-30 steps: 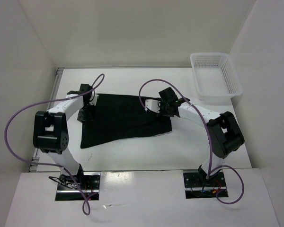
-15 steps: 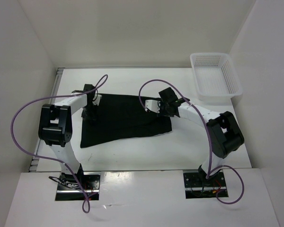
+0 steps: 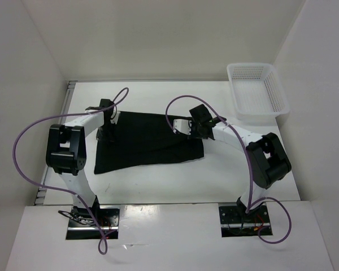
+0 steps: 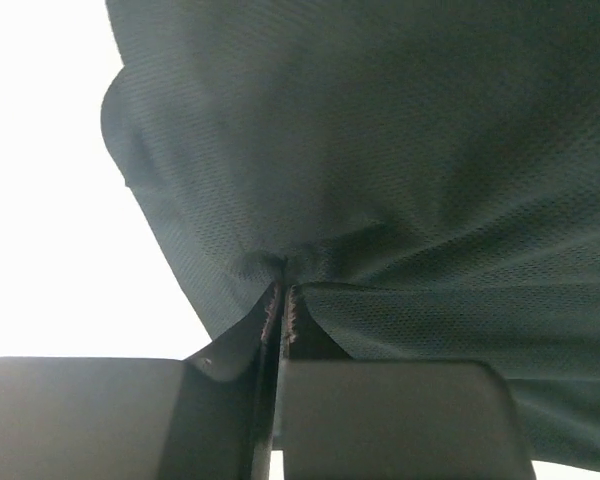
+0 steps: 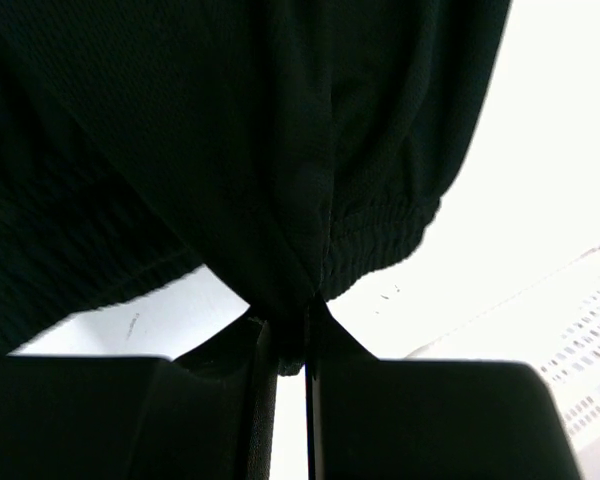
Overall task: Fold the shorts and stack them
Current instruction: Fold the shorts
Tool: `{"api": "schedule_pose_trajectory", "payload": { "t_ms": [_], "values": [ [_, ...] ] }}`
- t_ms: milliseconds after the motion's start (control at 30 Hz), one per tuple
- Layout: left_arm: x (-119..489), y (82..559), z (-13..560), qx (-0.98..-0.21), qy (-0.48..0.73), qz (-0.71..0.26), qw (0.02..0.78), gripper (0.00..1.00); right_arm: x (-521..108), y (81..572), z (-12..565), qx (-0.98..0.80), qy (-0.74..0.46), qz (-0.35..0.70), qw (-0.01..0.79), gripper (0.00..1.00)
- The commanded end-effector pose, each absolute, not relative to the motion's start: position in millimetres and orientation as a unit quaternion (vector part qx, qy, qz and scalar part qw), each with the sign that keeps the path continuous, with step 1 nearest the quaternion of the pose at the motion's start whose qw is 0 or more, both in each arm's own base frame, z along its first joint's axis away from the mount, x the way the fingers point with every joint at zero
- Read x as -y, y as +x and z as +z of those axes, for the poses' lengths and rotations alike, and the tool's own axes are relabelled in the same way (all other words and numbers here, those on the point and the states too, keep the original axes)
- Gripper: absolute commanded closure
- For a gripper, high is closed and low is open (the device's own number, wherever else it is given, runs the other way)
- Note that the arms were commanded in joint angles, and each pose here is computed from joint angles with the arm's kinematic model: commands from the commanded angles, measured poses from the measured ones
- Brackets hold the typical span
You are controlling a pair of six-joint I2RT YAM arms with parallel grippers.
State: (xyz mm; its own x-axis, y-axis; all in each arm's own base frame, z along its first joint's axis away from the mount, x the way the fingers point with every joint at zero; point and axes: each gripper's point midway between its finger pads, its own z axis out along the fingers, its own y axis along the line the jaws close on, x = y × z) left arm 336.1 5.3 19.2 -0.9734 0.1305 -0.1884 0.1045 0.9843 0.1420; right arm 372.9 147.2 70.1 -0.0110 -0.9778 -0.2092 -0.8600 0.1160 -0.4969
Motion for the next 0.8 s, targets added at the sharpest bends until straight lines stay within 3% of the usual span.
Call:
{"api": "schedule_pose_trajectory", "payload": {
  "t_ms": [0,267,500,767],
  "values": [
    [-23.2,379.4,70.8,-0.971,0.039,0.119,0.203,1.0,-141.1,381.2,76.1,-0.699,-0.649,-0.148,0.262,1.0],
    [-45.0,439.7,195.4,-0.906,-0.016,0.183,0.382,1.0,-146.8,415.1,112.7,-0.691,-0.616,-0.196,0.323,1.0],
    [-43.5,423.8,170.9,-0.92,-0.007,0.178,0.35,1.0,-149.4,416.0,119.4,-0.689,-0.616,-0.192,0.331,1.0],
    [-58.9,473.2,221.0,-0.867,-0.054,0.21,0.449,1.0,-152.0,432.2,129.4,-0.684,-0.603,-0.214,0.35,1.0]
  ]
}}
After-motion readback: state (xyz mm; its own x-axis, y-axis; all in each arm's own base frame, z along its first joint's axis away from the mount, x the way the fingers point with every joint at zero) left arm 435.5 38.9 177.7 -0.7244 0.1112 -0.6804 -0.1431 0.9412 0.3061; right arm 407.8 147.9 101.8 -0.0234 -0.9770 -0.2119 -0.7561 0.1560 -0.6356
